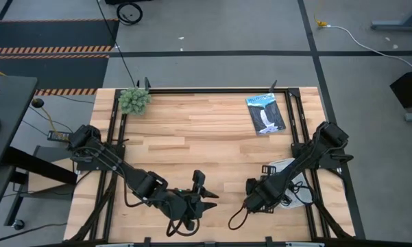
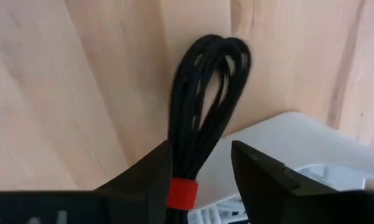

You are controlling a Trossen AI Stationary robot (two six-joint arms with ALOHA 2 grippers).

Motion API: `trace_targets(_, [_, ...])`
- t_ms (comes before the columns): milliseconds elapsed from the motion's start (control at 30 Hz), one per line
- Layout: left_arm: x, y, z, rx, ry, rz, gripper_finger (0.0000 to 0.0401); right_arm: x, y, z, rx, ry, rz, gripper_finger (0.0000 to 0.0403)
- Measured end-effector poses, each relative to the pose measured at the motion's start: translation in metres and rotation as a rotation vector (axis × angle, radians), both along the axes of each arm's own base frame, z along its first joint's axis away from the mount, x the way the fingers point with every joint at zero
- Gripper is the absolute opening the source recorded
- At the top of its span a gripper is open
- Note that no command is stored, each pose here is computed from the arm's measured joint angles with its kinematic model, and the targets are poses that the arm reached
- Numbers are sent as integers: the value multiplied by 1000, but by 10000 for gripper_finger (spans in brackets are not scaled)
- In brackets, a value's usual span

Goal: Pick and place USB-C Cables
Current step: Put the black charger cable into the white container

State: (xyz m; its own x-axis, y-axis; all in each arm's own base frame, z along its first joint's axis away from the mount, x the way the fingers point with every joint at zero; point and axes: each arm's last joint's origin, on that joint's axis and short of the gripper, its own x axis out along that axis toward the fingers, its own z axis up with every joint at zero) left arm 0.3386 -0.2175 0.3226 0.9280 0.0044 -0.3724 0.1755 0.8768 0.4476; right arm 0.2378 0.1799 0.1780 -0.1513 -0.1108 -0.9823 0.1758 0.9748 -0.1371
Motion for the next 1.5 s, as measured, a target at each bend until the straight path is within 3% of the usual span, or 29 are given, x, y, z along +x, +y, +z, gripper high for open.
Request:
trace_targets(533, [0,0,0,0,1,0,130,-8,-5,-21,17,26,-1,170])
trace_targets(700, [0,0,0,0,1,0,130,-7,-5,-20,23,20,25,133])
trace_targets(900, [0,0,0,0,1,0,130,-7,-5,-19,24,31,25,56])
trace_targets(1067, [0,0,0,0,1,0,130,-4,-3,-2,0,60,24,49])
trace_targets(1200, [0,0,-1,0,1,0,130,-2,-4,27,-102,78,-5,48])
trace_targets(1367, [0,0,-1,0,1,0,130,-5,-8,54,-257,67,-143,55])
trace_targets(1500, [0,0,-1,0,2,-1,130,-12,-11,55,-253,58,-272,53])
